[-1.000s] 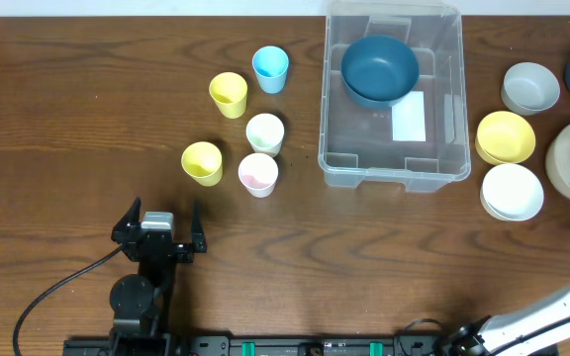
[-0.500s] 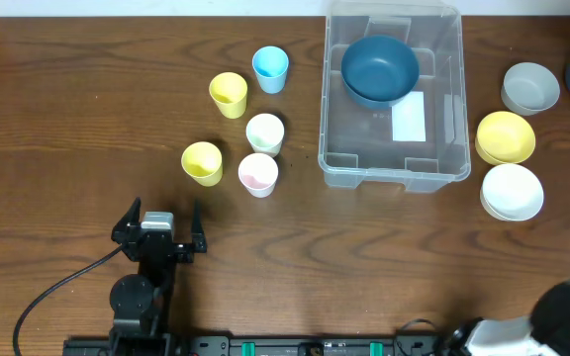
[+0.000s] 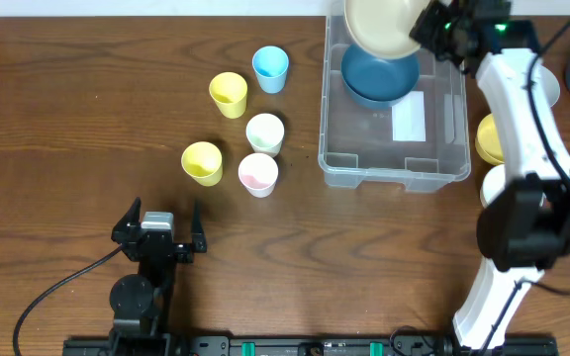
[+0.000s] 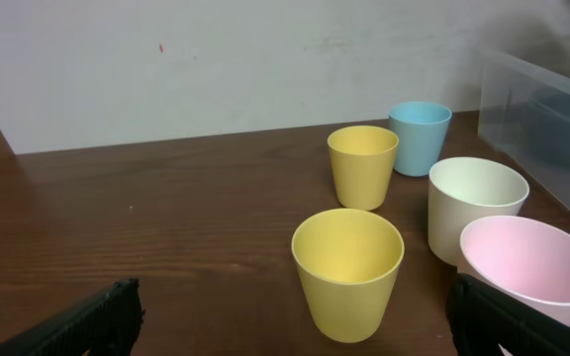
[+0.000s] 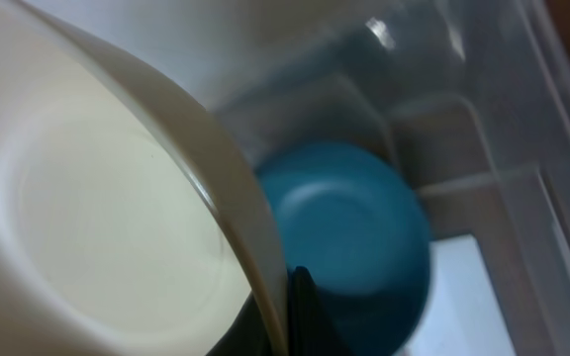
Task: Pack container
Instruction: 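Carry the beige bowl into the container onto the blue bowl, then reach the right gripper to the second dark blue bowl at right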
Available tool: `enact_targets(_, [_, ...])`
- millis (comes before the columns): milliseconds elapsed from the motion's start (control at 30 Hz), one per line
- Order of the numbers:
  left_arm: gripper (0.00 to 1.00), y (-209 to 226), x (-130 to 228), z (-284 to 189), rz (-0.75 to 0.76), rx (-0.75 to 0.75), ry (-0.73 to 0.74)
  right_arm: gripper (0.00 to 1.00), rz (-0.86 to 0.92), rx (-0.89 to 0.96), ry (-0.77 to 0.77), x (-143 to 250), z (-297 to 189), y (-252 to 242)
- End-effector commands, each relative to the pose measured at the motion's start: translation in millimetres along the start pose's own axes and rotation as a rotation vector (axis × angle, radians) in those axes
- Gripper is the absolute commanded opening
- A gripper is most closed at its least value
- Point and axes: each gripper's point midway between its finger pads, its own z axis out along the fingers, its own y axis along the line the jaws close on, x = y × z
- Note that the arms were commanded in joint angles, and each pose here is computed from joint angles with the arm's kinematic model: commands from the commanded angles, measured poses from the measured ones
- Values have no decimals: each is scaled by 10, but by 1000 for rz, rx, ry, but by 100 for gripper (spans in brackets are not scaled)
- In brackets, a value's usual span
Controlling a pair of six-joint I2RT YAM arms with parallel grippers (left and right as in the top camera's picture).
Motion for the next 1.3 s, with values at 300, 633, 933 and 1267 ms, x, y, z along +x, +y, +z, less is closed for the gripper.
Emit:
enact_targets(300, [98, 21, 174, 11, 11, -14, 52, 1, 89, 102, 111, 241, 456, -438])
enact_targets(633, [98, 21, 174, 11, 11, -14, 52, 57, 86, 131, 150, 356, 571, -545])
enact_targets(933, [98, 21, 174, 11, 11, -13, 52, 82, 53, -78, -111, -803, -430, -145])
enact_targets(1267, [98, 21, 174, 11, 11, -14, 52, 91, 364, 292, -361, -1636, -1880, -2150])
